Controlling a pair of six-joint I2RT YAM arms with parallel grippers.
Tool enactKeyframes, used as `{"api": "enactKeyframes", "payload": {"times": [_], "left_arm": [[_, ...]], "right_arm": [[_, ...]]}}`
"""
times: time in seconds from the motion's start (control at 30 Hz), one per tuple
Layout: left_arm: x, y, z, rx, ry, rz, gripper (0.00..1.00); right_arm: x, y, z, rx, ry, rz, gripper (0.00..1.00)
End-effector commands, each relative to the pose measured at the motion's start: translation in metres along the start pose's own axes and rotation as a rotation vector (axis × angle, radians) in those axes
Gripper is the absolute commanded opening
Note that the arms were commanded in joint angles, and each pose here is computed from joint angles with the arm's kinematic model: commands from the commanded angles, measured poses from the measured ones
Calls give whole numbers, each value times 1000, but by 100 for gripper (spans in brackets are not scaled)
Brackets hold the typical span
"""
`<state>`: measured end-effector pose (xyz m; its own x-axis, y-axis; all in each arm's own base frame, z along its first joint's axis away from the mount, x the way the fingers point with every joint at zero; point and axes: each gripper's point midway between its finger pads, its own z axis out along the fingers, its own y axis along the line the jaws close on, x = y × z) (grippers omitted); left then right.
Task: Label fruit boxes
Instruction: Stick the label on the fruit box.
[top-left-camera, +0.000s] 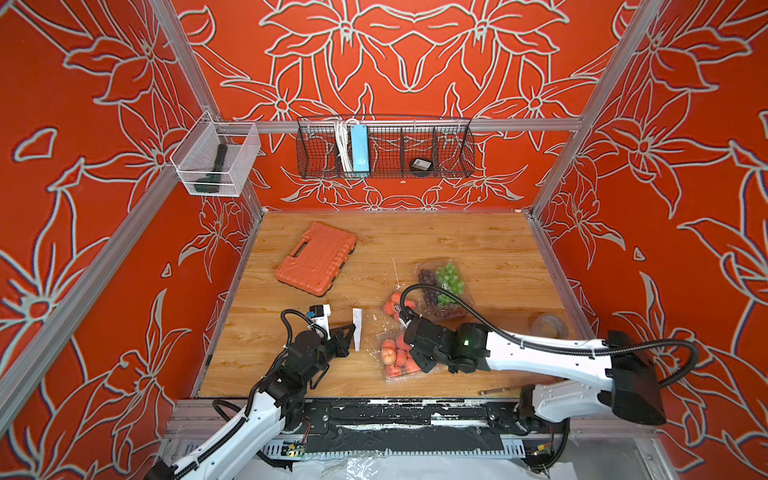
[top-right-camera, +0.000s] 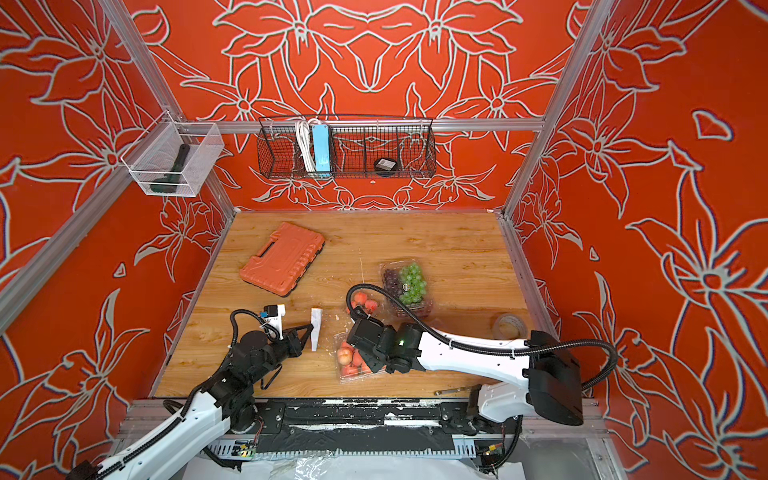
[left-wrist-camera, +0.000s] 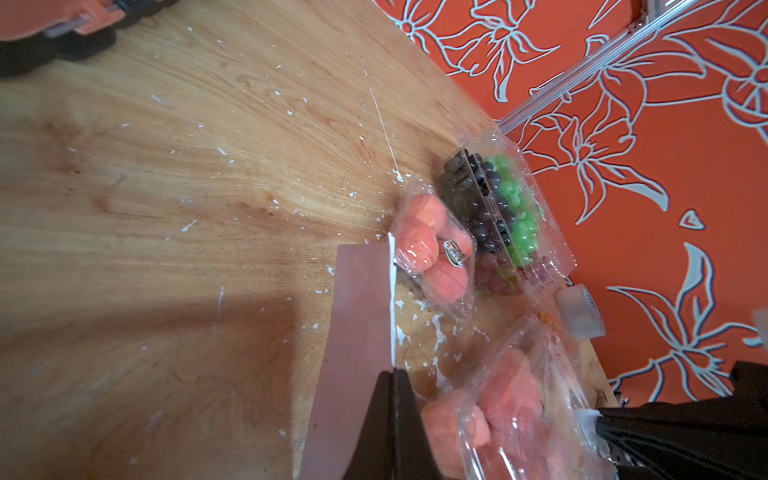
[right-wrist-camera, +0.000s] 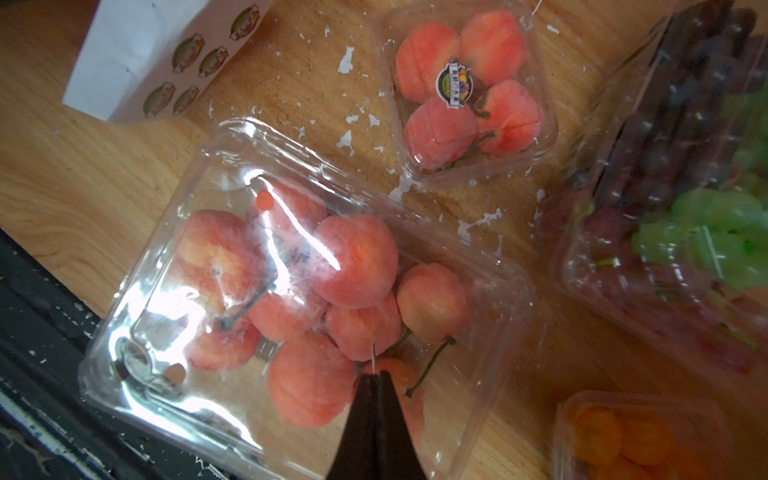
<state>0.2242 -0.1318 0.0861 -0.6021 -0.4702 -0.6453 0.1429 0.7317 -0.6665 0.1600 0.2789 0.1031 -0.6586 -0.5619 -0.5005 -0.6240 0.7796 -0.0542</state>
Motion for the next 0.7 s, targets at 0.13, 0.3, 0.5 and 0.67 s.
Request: {"api": "enactKeyframes", "payload": {"times": [0.13, 0.3, 0.5, 0.67], "left_arm": [[1, 24, 1, -116, -13, 21, 2], [-3, 26, 0, -129, -34, 18, 9], [-10, 27, -5, -142, -72, 11, 28], [-10, 30, -6, -156, -71, 3, 55]], "right_arm": [[-8, 28, 10, -101, 11, -27, 0], [-7, 27, 9, -103, 11, -18, 2], [-11, 29, 2, -133, -25, -8, 37], [-17, 21, -8, -119, -79, 7, 47]]}}
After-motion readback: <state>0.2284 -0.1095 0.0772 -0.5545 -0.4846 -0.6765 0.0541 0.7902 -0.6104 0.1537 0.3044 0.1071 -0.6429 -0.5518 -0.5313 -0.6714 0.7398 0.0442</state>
